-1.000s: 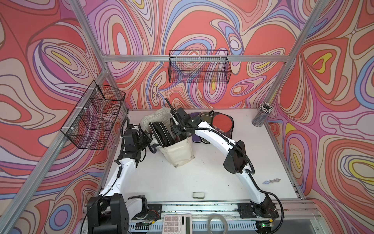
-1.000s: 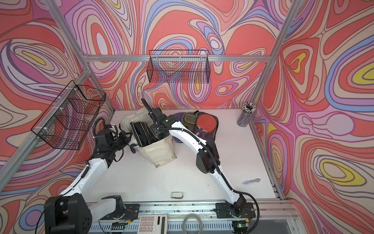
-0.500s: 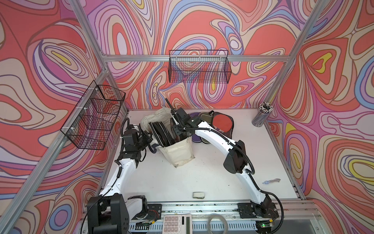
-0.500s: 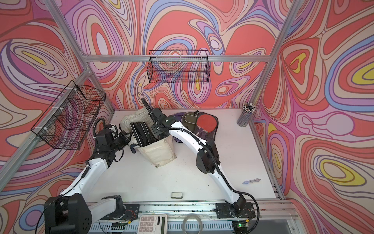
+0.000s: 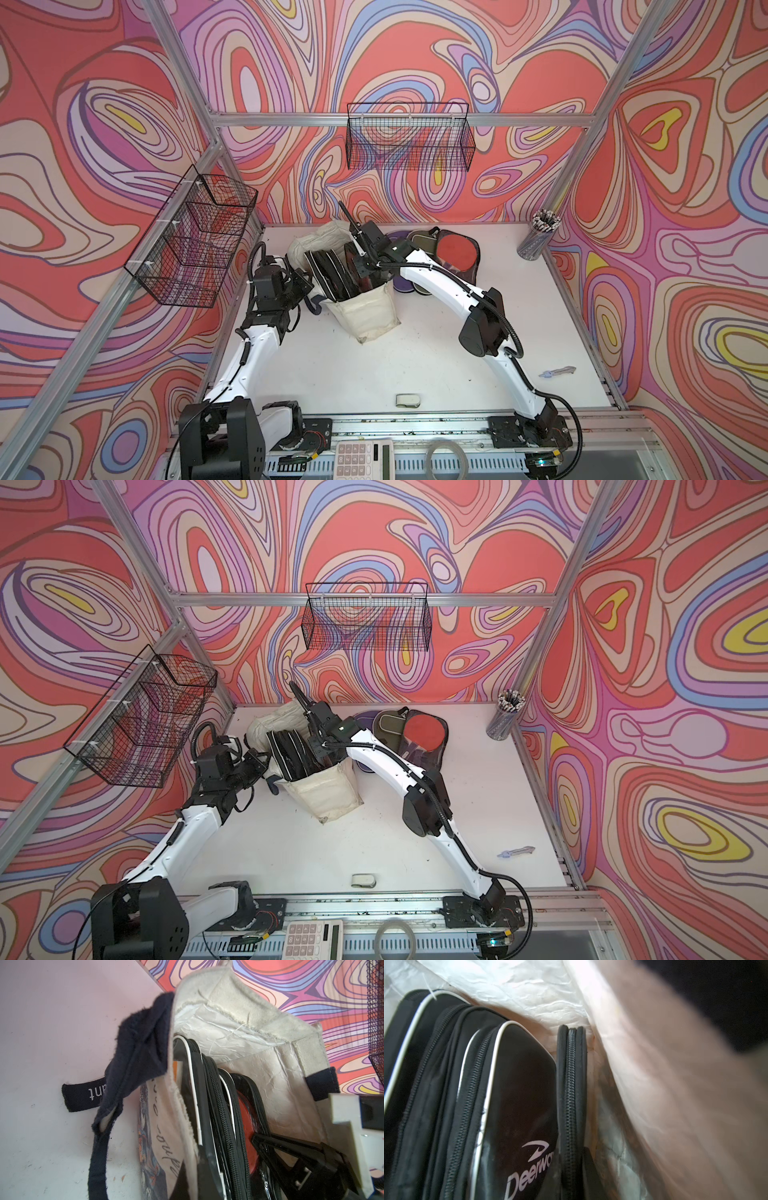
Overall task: Remove the ping pong set from the canvas bag
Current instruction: Pick up the ping pong set from the canvas bag.
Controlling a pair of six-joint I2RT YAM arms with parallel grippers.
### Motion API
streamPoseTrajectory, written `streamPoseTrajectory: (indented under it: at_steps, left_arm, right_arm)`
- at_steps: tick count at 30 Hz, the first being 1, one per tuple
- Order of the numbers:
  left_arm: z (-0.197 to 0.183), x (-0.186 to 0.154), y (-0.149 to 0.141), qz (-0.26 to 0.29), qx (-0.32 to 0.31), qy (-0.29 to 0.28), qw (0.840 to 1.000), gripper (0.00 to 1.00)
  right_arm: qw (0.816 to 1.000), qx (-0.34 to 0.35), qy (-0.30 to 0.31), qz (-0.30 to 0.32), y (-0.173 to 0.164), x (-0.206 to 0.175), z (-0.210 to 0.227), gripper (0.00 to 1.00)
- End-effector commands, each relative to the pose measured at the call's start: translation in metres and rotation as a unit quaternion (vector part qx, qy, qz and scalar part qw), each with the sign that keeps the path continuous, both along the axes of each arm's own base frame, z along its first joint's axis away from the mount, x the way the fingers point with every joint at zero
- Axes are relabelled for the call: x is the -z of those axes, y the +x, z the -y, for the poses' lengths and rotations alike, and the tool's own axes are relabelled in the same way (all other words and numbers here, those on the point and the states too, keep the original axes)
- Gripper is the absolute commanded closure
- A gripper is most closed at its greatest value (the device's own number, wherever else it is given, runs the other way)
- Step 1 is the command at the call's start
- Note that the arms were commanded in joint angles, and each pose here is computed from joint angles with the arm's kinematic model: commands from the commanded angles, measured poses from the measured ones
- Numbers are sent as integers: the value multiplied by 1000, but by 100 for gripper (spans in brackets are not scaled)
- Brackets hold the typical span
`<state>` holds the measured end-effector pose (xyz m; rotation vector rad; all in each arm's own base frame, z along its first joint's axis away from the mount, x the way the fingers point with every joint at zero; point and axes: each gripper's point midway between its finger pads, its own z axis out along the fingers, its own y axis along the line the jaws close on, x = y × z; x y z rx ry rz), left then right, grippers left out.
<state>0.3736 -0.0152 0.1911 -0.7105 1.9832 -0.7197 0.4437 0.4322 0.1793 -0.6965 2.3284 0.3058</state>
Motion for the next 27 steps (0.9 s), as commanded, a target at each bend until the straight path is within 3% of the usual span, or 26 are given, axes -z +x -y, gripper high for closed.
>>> streamPoseTrajectory:
  at_steps: [1, 27]
  left_arm:
    - [-3, -6, -1, 12, -7, 0, 1000, 100]
    - [-1, -4, 1, 10, -1, -4, 1000, 100]
  right_arm:
    - [997, 3, 46, 55, 2, -72, 4, 100]
    - [964, 12, 201, 174, -17, -236, 24, 100]
